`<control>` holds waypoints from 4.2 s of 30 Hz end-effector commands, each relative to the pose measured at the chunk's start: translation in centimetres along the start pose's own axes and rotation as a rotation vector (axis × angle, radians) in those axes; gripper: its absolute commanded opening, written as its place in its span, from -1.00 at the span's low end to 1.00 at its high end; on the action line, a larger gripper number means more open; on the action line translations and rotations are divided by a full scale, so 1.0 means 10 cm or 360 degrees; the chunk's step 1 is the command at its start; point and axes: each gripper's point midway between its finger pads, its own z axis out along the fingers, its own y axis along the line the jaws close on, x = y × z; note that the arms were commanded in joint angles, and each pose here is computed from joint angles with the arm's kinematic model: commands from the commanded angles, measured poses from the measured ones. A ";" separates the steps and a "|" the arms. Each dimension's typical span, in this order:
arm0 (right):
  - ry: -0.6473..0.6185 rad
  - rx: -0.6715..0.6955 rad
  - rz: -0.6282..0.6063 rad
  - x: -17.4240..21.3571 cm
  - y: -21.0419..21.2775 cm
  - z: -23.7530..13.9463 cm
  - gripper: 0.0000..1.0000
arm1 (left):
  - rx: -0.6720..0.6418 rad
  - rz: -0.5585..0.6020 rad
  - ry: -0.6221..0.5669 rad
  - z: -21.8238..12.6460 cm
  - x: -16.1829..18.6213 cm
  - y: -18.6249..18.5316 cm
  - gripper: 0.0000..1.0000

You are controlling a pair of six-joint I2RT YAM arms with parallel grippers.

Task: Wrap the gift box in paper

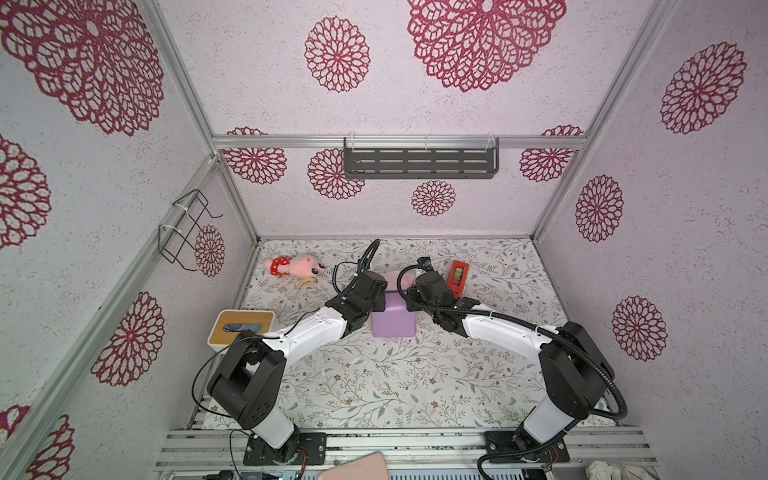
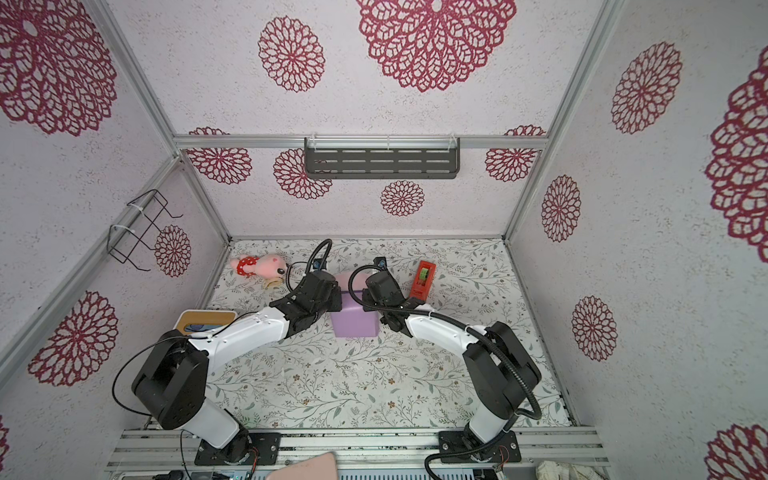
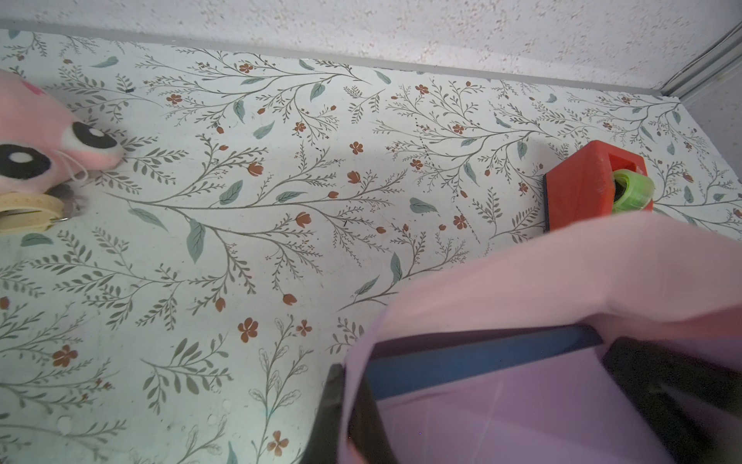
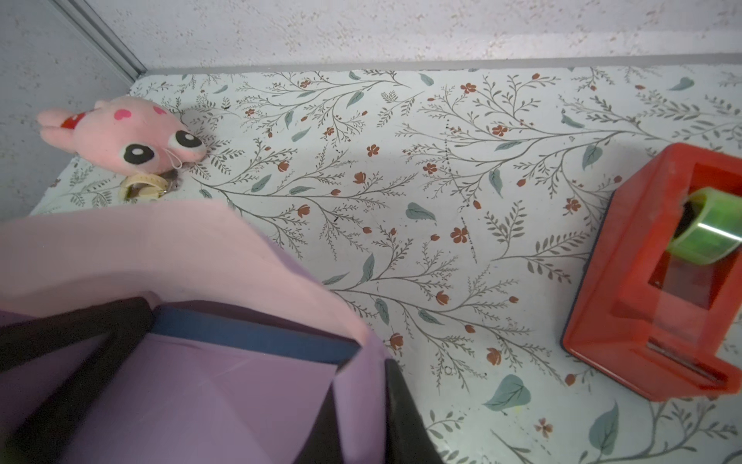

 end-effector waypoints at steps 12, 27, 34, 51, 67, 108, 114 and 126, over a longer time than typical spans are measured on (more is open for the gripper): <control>-0.0105 0.0016 0.0051 -0.20 0.03 -0.09 -0.61 | 0.0027 -0.0101 -0.0106 -0.21 -0.31 0.00 -0.36; -0.0171 0.0040 0.0029 -0.43 0.07 -0.15 -0.50 | -0.0018 -0.0056 -0.0065 -0.10 -0.24 0.02 -1.00; -0.0134 0.0061 0.0018 -0.36 0.04 -0.10 -0.79 | -0.0014 -0.0052 -0.0080 -0.12 -0.29 0.00 -1.00; 0.0070 -0.0767 0.0223 -0.48 -0.06 -0.86 0.38 | 0.0004 -0.0053 -0.0082 -0.15 -0.27 0.02 -1.00; 0.0219 -0.0788 0.0392 -0.24 -0.12 -0.29 0.11 | 0.0013 -0.0051 -0.0081 -0.15 -0.29 -0.01 -1.00; 0.0407 -0.0665 0.0495 0.43 -0.16 0.18 0.17 | 0.0270 -0.0298 -0.0161 -0.73 -0.47 0.22 0.33; 0.0396 -0.0676 0.0478 0.40 -0.13 0.16 0.17 | 0.0277 -0.0444 0.0052 -0.57 -0.19 0.57 -0.06; 0.0390 -0.0689 0.0473 0.37 -0.10 0.16 0.16 | 0.0494 -0.0411 0.0193 -0.26 -0.13 0.14 -0.29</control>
